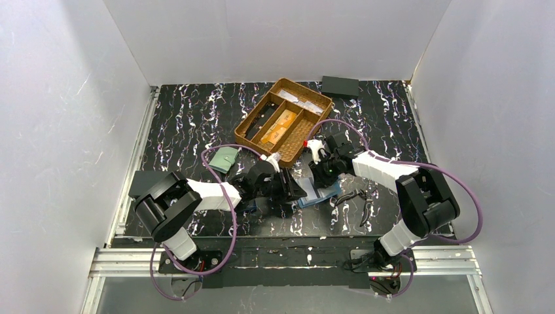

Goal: Take the credit cards out of the card holder
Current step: Remove the credit card from the card holder.

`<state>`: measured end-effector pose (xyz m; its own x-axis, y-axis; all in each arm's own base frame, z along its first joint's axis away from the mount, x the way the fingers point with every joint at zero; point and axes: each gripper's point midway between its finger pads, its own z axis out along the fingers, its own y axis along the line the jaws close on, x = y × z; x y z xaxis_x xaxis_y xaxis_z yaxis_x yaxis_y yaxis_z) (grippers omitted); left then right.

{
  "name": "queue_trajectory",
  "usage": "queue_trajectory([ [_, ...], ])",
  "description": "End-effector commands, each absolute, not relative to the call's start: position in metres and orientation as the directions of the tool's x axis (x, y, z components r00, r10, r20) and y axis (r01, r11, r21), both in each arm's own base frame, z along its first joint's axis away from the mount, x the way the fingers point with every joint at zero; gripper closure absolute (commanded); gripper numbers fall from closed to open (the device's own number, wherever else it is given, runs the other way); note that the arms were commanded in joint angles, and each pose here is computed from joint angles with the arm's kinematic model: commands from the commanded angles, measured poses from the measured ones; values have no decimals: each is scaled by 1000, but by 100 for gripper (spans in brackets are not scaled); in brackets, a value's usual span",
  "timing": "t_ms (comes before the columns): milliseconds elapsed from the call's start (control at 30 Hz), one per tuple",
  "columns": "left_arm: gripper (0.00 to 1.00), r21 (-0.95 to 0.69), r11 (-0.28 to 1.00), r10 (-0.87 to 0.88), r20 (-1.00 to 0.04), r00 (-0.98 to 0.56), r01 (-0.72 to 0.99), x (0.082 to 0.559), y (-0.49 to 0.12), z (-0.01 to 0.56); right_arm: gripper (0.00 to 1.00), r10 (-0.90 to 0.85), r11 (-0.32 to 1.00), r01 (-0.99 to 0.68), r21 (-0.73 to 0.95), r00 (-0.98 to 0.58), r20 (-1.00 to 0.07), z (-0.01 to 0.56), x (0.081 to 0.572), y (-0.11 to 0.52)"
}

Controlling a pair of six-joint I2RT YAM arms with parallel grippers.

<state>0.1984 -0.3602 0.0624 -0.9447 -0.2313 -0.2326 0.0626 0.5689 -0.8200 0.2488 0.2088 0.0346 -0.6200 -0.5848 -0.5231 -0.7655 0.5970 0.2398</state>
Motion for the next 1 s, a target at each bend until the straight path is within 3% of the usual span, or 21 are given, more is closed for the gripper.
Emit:
queue_trajectory([
  [0, 56, -838, 532, -224, -276, -935, 120, 207, -373, 83, 82, -593, 651, -736, 183, -645, -482, 19, 258, 194],
  [533, 56, -835, 538, -271, -297, -916, 111, 232, -381, 85, 84, -563, 659, -708, 251, -687, -459, 13, 255, 192],
  [967, 56, -826, 555, -284, -297, -912, 96, 231, -372, 78, 80, -455, 601, -719, 349, -667, -590, 55, 256, 207],
])
